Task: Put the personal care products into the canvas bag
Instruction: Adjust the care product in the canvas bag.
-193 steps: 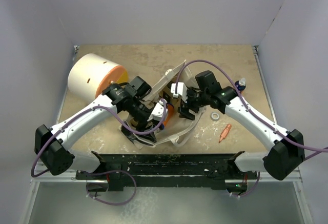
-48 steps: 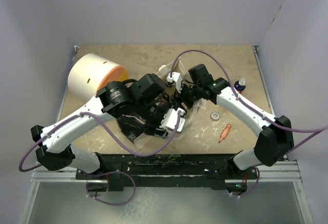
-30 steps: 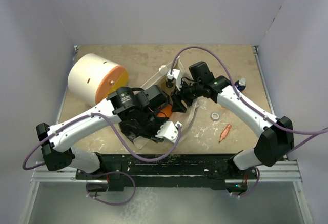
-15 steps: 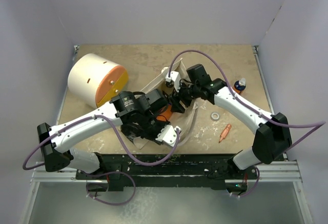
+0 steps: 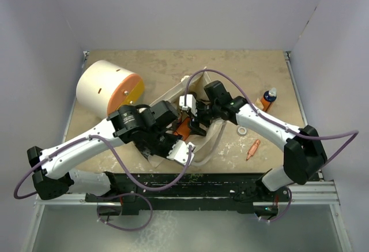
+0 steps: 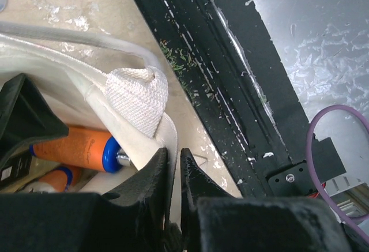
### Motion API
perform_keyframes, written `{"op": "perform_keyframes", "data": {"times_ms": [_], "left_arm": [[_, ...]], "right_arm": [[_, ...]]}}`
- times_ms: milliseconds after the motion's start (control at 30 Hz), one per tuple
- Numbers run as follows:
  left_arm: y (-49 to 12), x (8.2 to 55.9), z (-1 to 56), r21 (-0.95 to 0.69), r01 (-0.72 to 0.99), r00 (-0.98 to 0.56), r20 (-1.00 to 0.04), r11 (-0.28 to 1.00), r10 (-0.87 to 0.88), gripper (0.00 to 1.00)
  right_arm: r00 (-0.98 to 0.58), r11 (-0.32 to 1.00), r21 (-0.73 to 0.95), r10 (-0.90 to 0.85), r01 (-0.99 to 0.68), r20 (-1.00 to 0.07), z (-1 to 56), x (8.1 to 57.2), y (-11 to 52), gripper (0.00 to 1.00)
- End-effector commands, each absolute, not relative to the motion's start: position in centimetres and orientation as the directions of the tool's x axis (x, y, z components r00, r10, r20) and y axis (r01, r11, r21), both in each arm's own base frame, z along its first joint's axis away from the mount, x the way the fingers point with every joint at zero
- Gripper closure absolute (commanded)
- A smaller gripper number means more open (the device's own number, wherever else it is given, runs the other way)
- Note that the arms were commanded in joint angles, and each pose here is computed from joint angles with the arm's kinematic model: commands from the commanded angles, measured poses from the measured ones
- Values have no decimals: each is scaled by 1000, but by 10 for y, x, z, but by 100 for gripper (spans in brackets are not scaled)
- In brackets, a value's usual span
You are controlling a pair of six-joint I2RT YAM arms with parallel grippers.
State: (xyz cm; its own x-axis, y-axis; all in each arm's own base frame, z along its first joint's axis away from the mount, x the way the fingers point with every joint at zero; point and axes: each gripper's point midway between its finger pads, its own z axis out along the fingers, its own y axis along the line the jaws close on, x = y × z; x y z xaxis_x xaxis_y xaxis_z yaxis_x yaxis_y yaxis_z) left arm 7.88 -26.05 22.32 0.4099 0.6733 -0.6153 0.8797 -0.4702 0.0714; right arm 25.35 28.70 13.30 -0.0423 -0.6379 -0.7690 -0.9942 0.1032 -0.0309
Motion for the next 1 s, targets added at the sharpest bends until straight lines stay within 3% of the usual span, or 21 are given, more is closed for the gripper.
{"op": "perform_keyframes", "data": {"times_ms": [0,267,733,967], "left_arm": [[-229,65,229,20,901,360,-592,-434,721,93],[-232,71,226,49,905,364,-605,-423,708,93],[-227,77,228,46,921,331,-618,-388,713,93],[-231,80,230,52,923,328,-626,-382,707,94]], "right_arm": [[165,-44,-174,-603,-984,-780,145,265,302,18],[354,-265,-239,-610,-934,-709,126,263,300,19],[462,-414,-233,-635,-880,-619,75,266,298,19],[492,-489,-184,-634,-853,-597,56,241,297,21]]}}
